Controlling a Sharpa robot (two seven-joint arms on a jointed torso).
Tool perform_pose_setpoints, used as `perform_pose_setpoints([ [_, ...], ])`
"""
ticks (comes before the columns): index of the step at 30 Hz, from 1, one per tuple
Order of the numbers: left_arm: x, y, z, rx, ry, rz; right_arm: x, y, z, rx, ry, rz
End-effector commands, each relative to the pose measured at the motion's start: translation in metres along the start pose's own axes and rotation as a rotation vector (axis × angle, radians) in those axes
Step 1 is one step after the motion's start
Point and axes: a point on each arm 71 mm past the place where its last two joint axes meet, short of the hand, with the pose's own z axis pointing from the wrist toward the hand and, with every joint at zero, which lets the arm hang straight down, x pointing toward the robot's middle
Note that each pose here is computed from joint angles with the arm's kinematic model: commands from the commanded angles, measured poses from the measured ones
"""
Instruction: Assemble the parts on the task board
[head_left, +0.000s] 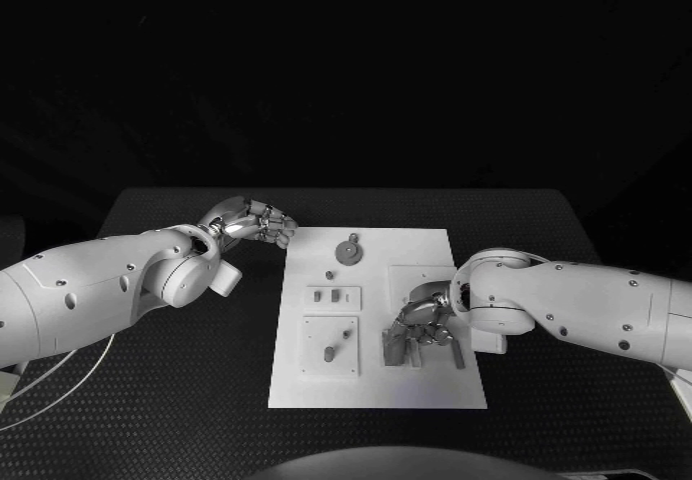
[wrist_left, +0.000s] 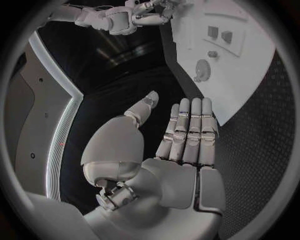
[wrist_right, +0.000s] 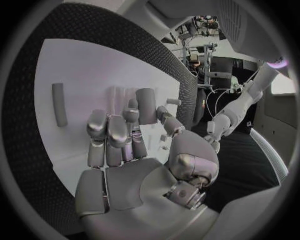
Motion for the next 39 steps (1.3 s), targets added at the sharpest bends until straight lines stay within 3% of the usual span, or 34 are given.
perform_pose_setpoints([
  [1, 0.0023, -0.0011, 0.0003, 0.005, 0.017, -0.009, 0.001, -0.001, 0.003, 0.013, -0.001, -0.039],
  [4, 0.0029, -0.0011, 0.0004, 0.004, 0.021, -0.01, 0.004, 0.0, 0.005, 0.015, 0.047, -0.033],
  [7, 0.0028, -0.001, 0.0004, 0.003, 0.022, -0.01, 0.007, -0.001, 0.007, 0.017, 0.05, -0.03],
  [17, 0.0031, -0.0009, 0.0006, 0.002, 0.025, -0.011, 0.007, 0.003, 0.009, 0.013, 0.018, -0.034],
  [23, 0.0028, -0.0005, 0.0005, -0.001, 0.026, -0.011, 0.014, 0.01, 0.008, -0.005, 0.044, -0.049],
  [39, 0.0018, 0.0002, 0.0001, -0.005, 0.027, -0.011, 0.017, 0.009, 0.004, -0.01, 0.035, -0.067],
])
